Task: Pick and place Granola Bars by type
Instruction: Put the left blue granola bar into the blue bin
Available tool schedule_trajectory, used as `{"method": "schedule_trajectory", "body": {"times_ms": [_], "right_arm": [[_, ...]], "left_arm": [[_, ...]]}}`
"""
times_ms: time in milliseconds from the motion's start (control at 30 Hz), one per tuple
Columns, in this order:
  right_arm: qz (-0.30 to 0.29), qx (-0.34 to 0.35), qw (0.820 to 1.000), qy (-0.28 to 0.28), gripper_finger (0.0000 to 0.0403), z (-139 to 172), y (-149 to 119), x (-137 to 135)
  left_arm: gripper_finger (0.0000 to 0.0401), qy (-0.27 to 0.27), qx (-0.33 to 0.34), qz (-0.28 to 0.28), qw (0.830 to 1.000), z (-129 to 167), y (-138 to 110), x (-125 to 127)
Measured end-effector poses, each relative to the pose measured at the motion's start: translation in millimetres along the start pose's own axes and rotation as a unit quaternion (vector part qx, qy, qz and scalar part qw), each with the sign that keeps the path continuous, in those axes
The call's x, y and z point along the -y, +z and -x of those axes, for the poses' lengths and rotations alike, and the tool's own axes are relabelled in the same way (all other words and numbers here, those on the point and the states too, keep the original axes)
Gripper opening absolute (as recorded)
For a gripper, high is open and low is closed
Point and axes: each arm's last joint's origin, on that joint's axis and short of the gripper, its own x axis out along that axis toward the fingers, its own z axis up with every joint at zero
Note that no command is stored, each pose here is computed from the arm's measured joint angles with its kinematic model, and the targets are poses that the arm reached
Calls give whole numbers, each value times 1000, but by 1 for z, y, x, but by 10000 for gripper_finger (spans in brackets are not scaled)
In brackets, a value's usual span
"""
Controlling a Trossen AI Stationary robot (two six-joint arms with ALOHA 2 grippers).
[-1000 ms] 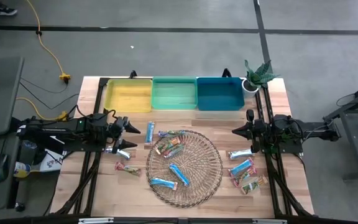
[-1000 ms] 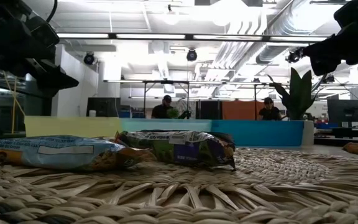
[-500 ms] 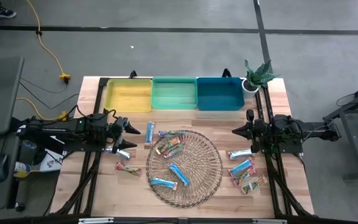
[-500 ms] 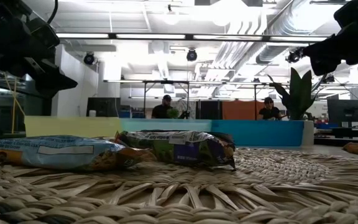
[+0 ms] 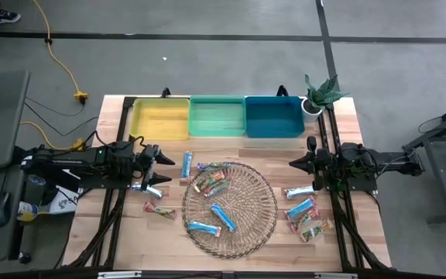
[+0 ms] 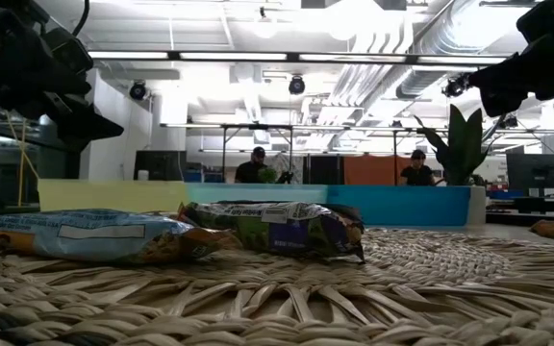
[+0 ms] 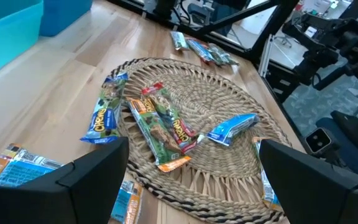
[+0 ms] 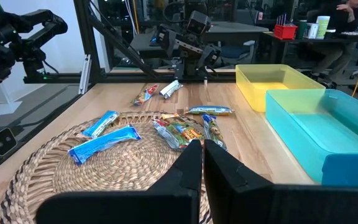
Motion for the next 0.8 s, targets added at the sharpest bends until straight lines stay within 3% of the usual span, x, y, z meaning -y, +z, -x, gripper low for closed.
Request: {"method": "schedule_trajectory", "body": {"times_ms": [400, 600, 800], "right_arm": [[0, 0, 1000, 0, 0, 0, 0, 0], [0, 0, 1000, 0, 0, 0, 0, 0], [0, 0, 1000, 0, 0, 0, 0, 0]], "left_arm": [[358, -8, 21, -16, 1000, 1, 7, 3], [358, -12, 38, -53, 998, 12, 32, 14], [358, 6, -1, -66, 998, 36, 58, 27]]}}
